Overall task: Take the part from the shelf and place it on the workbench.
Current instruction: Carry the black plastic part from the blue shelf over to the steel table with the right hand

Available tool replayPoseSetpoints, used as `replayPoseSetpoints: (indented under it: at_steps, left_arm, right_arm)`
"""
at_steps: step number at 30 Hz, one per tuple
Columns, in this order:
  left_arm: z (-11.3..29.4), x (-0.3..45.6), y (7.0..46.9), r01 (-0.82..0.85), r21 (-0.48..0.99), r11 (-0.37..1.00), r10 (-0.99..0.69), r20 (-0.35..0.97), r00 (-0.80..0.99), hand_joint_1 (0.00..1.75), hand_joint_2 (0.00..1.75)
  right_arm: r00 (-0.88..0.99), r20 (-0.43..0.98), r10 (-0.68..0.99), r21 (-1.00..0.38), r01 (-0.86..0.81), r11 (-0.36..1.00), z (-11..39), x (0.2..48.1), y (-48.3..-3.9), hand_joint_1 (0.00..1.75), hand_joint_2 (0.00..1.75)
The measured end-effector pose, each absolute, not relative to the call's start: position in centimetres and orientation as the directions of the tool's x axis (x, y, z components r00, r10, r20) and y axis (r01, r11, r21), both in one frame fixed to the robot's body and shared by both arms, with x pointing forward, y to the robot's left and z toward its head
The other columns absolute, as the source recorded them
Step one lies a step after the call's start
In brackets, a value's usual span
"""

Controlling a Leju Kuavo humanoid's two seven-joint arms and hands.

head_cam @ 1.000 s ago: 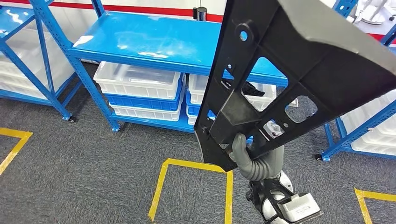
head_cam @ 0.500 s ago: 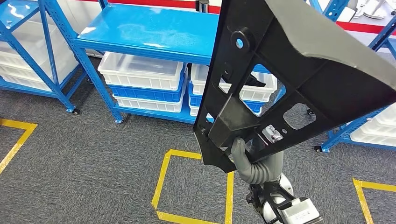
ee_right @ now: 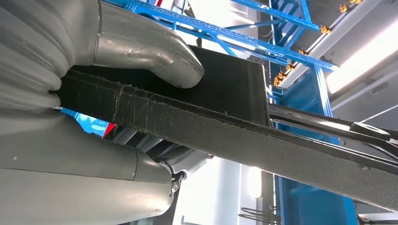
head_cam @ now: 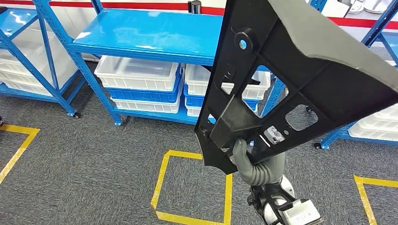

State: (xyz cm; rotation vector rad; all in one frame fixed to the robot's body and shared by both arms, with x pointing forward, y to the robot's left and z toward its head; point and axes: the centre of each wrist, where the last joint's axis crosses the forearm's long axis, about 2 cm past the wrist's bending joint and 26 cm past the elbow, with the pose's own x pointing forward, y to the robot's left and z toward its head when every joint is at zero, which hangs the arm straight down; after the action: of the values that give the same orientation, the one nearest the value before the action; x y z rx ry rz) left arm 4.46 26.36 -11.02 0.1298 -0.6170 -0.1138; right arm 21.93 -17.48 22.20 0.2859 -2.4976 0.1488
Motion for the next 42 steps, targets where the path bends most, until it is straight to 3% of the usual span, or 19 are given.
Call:
replayPoseSetpoints:
  at_steps: [42]
  left_arm:
    - [-11.0, 4.61, 26.39, 0.076, 0.171, 0.982, -0.161, 0.561, 0.812, 0.0, 1.75]
  right_arm:
    - [-0.804, 0.585, -0.108, -0.09, -0.197, 0.976, 21.85, 21.8, -17.72, 1.75, 1.75]
